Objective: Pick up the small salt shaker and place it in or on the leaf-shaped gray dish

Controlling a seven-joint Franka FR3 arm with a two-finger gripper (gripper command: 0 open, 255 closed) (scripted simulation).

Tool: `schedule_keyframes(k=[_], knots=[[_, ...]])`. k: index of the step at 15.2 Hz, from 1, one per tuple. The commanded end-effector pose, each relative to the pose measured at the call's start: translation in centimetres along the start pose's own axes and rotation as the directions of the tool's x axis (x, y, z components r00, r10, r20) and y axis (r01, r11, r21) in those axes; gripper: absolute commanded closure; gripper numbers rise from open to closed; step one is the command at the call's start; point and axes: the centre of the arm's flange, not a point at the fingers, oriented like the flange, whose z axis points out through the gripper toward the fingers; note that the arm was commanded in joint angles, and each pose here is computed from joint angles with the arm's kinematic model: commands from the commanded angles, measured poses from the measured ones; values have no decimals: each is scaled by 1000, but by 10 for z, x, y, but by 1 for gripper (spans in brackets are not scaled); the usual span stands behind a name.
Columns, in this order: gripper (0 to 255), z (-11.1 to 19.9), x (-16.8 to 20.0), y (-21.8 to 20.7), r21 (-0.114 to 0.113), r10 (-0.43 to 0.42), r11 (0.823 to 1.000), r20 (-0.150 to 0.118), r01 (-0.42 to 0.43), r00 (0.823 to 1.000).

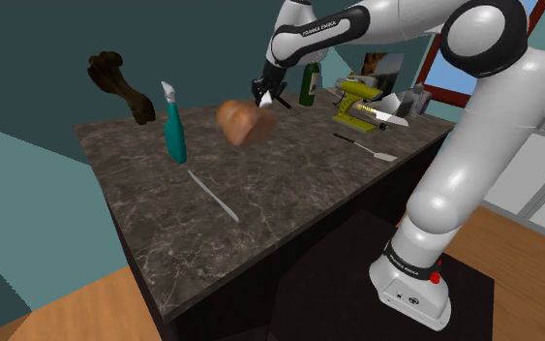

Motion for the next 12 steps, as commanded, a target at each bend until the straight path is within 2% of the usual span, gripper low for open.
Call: schedule_keyframes(k=[1,11,12], knots=[[255,18,21,11,-4,0,1000,17,0,1000],[255,64,137,58,-4,0,1000,17,0,1000],[255,69,135,58,-4,0,1000,17,0,1000]])
